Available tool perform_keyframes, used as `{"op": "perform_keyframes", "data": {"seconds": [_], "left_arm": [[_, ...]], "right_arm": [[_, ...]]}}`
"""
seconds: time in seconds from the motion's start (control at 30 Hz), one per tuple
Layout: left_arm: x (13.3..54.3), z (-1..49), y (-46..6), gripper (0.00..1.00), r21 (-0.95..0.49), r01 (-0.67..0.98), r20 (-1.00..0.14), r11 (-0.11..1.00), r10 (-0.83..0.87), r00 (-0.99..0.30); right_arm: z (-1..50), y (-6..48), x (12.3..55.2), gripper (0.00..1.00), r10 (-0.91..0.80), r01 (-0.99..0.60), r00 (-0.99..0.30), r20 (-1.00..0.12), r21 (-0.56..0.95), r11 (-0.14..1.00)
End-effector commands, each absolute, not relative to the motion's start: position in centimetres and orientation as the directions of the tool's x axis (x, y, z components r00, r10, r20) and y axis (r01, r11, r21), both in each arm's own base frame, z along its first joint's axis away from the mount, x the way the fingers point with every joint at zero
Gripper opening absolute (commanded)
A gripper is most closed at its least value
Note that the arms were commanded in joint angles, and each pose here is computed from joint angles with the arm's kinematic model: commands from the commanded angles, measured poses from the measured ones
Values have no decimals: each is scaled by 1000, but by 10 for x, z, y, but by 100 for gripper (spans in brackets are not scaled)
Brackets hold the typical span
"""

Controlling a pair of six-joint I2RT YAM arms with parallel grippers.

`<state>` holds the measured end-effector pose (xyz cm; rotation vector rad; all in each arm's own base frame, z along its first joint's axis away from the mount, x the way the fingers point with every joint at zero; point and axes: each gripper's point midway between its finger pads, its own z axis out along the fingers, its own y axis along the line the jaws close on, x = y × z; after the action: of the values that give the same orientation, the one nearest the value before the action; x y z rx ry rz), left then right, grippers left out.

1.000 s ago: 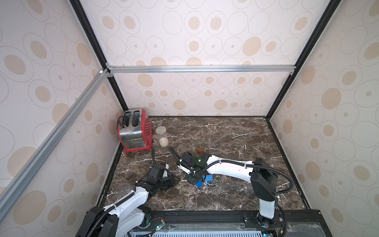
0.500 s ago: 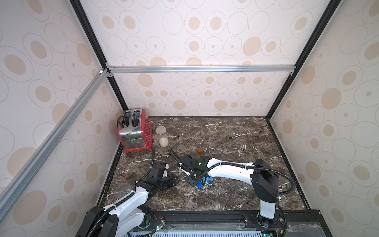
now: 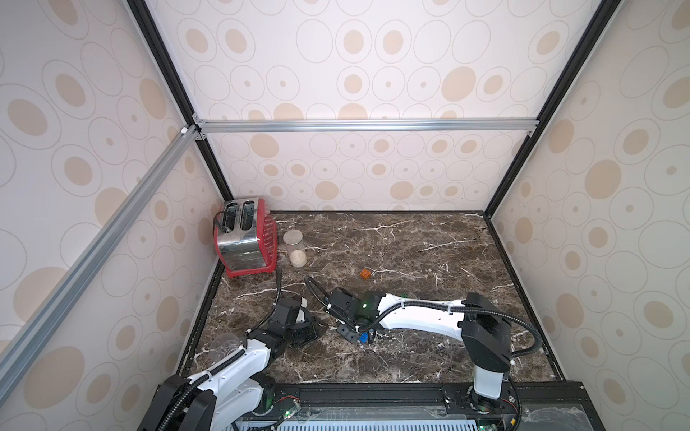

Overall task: Assemble a heart with lego
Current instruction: Assemble the lego brick with the lego brick.

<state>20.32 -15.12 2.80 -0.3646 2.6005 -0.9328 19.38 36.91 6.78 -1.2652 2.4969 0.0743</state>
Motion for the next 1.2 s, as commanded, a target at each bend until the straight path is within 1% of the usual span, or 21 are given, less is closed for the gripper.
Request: {"op": "perform_keyframes", "data": {"seconds": [0.0, 0.1, 0.2, 0.33, 0.4, 0.53, 0.67, 0.77, 0.9, 1.03, 1.17], "left_arm": [[205, 30, -150, 45, -645, -105, -258, 757, -345, -903], [205, 30, -150, 45, -645, -103, -258, 757, -343, -903], [204, 30, -149, 45, -642, -106, -260, 759, -345, -902], [205, 31, -148, 45, -640, -106, -262, 761, -346, -901], [205, 31, -148, 45, -637, -106, -264, 763, -345, -901], [205, 32, -146, 45, -632, -107, -270, 767, -347, -898], [205, 33, -145, 45, -628, -105, -276, 771, -348, -896], [205, 32, -145, 45, -629, -107, -274, 770, -349, -897], [206, 33, -145, 46, -628, -107, -277, 771, -350, -895], [206, 33, -144, 46, -623, -109, -278, 774, -350, -895], [205, 33, -144, 47, -622, -110, -277, 775, -349, -895]], "right_arm": [[34, 341, 174, 14, -808, -803, -567, -160, -109, 585], [23, 337, 167, 14, -806, -807, -582, -104, -49, 589], [16, 331, 169, 14, -812, -808, -579, -70, -87, 583], [13, 327, 173, 14, -814, -805, -576, -72, -121, 581], [16, 327, 177, 14, -816, -805, -572, -82, -138, 578], [37, 336, 185, 13, -825, -813, -546, -146, -143, 564], [59, 349, 188, 13, -850, -853, -480, -217, -112, 510], [68, 354, 190, 14, -876, -884, -422, -233, -108, 455], [67, 359, 187, 15, -900, -919, -370, -229, -54, 391], [57, 358, 186, 18, -926, -938, -327, -191, -55, 342], [65, 363, 187, 32, -922, -940, -318, -218, -50, 336]]}}
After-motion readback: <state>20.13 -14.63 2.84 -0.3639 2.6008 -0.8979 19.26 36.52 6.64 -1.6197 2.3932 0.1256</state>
